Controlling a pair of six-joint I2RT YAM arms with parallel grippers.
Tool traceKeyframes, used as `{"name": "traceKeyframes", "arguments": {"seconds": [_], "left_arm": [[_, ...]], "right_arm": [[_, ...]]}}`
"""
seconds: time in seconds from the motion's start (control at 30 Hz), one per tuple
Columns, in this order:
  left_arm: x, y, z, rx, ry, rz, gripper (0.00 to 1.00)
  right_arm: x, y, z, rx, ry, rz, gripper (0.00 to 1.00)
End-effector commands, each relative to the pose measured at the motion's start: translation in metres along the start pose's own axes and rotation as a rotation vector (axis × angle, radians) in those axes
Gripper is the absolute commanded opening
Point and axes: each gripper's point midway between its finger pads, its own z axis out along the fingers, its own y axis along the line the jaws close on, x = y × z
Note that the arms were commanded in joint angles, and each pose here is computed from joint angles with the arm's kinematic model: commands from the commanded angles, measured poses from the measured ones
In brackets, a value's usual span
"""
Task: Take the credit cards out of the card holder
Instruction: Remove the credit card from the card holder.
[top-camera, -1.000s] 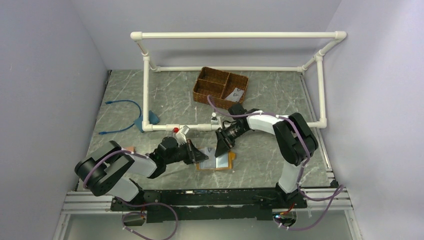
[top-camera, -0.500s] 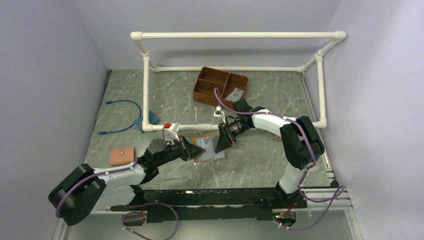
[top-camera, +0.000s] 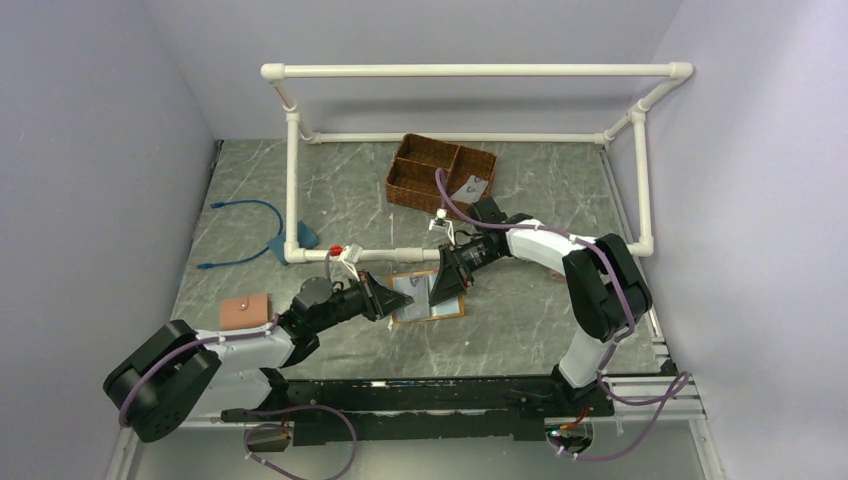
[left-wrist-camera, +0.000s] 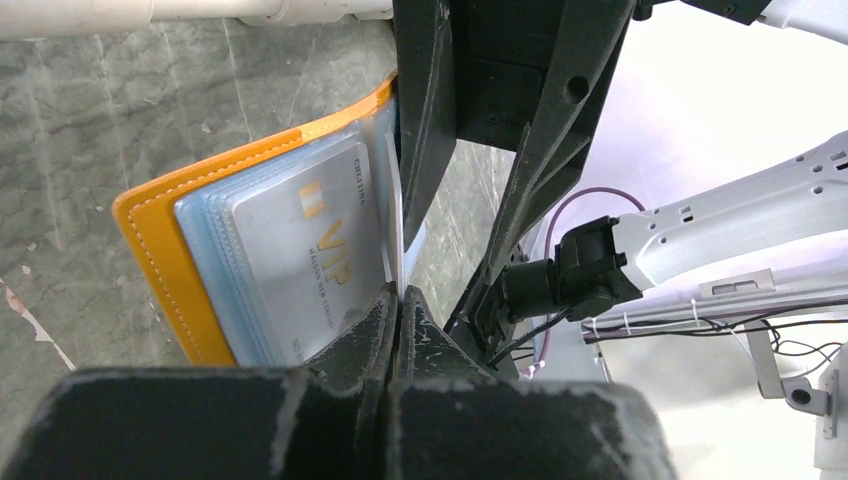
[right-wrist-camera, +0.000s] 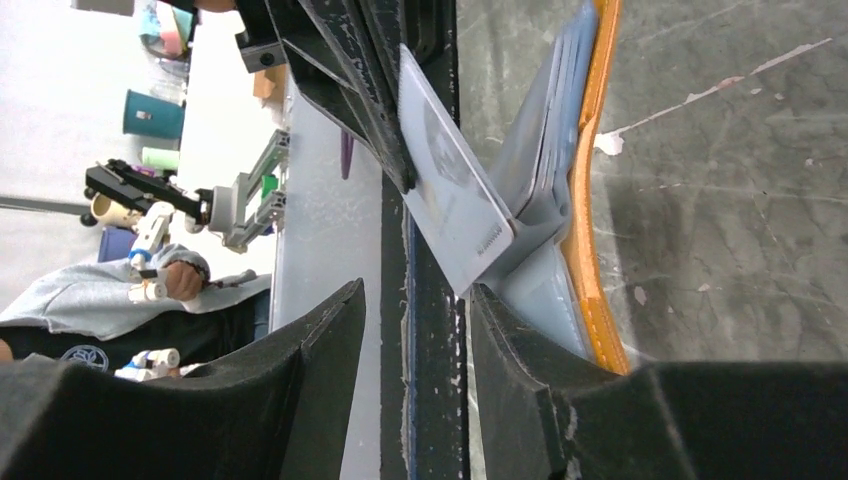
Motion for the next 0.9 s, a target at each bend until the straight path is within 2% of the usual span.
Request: {"name": "traceKeyframes", "arguments": {"seconds": [0.0, 0.43, 0.63, 0.87], "left_arm": [[-0.019, -0.038, 0.006, 0.148, -0.054, 0.031, 0.0], [-0.016, -0.044, 0.017, 0.188, -0.074, -0.018, 0.0], [-0.011, -0.039, 0.026, 0.172, -0.067, -0.055, 0.0], [-0.006, -0.033, 0.031, 0.168, -0.078, -0.098, 0.0]], "right_arm": [[-0.009, 0.015, -0.002, -0.062, -0.032, -0.061, 0.46], [-0.013, 0.007, 0.0, -0.008, -0.052, -0.038, 0.43], [-0.018, -0.002, -0.004, 0.057, -0.096, -0.026, 0.45], [-0.02, -0.014, -0.009, 0.105, -0.139, 0.006, 0.42]]}}
